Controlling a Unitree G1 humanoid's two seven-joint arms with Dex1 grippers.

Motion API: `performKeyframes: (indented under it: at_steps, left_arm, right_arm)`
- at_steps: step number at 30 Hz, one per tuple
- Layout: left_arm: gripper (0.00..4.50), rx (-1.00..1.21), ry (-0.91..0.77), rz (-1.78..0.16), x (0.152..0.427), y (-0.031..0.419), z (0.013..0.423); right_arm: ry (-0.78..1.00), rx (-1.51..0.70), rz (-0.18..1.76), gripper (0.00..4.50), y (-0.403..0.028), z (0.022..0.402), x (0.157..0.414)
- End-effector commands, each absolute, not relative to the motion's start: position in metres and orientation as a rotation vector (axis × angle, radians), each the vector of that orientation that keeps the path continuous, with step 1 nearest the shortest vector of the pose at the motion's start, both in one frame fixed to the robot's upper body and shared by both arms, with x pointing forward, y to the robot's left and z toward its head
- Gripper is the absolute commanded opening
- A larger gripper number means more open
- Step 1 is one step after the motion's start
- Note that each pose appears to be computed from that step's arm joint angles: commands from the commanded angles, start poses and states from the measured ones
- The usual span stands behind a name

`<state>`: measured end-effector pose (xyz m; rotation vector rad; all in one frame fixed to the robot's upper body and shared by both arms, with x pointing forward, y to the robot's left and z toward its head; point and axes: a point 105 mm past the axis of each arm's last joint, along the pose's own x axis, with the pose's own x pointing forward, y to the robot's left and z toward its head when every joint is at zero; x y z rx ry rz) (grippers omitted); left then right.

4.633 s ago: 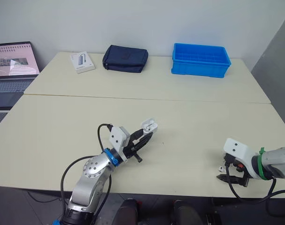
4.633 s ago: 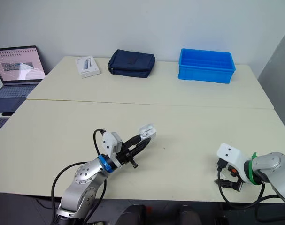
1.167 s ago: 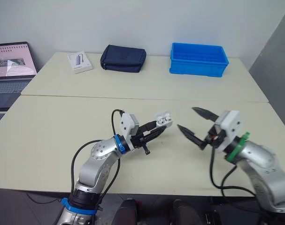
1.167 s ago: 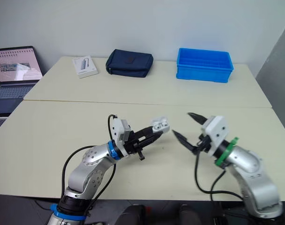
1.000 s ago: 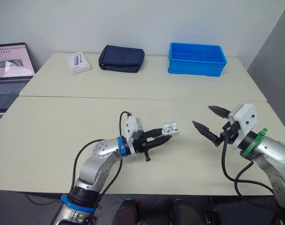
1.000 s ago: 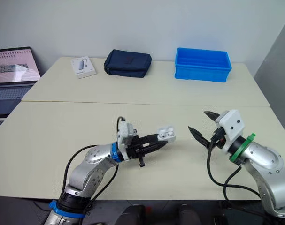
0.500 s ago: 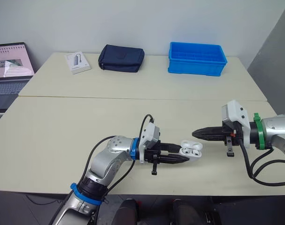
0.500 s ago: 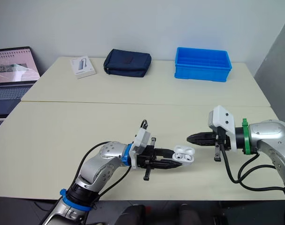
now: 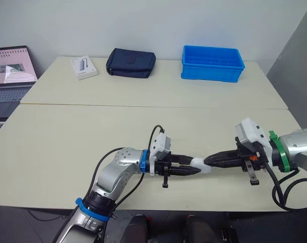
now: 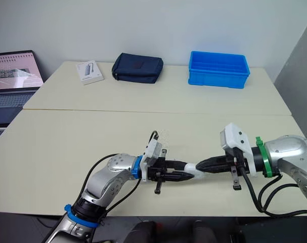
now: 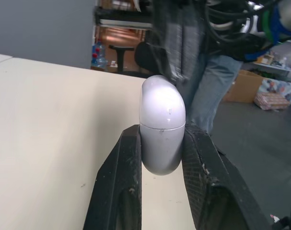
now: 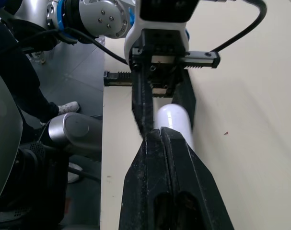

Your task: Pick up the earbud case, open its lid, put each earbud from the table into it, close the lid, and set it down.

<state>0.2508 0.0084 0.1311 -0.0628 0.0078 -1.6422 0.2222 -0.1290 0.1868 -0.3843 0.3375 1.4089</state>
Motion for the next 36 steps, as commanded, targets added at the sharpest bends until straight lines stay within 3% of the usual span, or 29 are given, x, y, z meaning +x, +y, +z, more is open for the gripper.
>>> performKeyframes:
  at_steps: [1, 7, 14, 25, 27, 31, 33, 36]
  left_arm:
    - [0.79, -0.168, 0.067, -1.573, 0.263, 0.007, 0.140]
    - [0.79, -0.361, 0.479, -1.300, 0.307, 0.019, 0.111]
    - [0.79, -0.411, 0.690, -1.172, 0.327, 0.039, 0.091]
    - [4.23, -0.132, 0.707, -1.103, 0.323, 0.108, 0.081]
    - [4.47, -0.031, 0.651, -1.092, 0.320, 0.127, 0.087]
    - [4.50, 0.154, 0.496, -1.073, 0.314, 0.160, 0.107]
    - [4.50, 0.341, 0.455, -1.127, 0.297, 0.176, 0.112]
    - [4.50, 0.455, 0.428, -1.159, 0.276, 0.193, 0.123]
  right_arm:
    - [0.269, -0.427, 1.312, 0.00, -0.132, 0.195, 0.236]
    - [0.198, -0.459, 1.132, 0.00, -0.137, 0.191, 0.259]
    - [0.198, -0.485, 1.100, 0.00, -0.131, 0.181, 0.261]
    - [0.189, -0.505, 1.120, 0.00, -0.135, 0.184, 0.264]
    - [0.167, -0.543, 1.108, 0.00, -0.138, 0.187, 0.266]
    - [0.173, -0.608, 1.151, 1.21, -0.145, 0.189, 0.262]
    - [0.192, -0.639, 1.168, 1.97, -0.152, 0.191, 0.261]
    - [0.165, -0.685, 1.148, 3.08, -0.164, 0.201, 0.266]
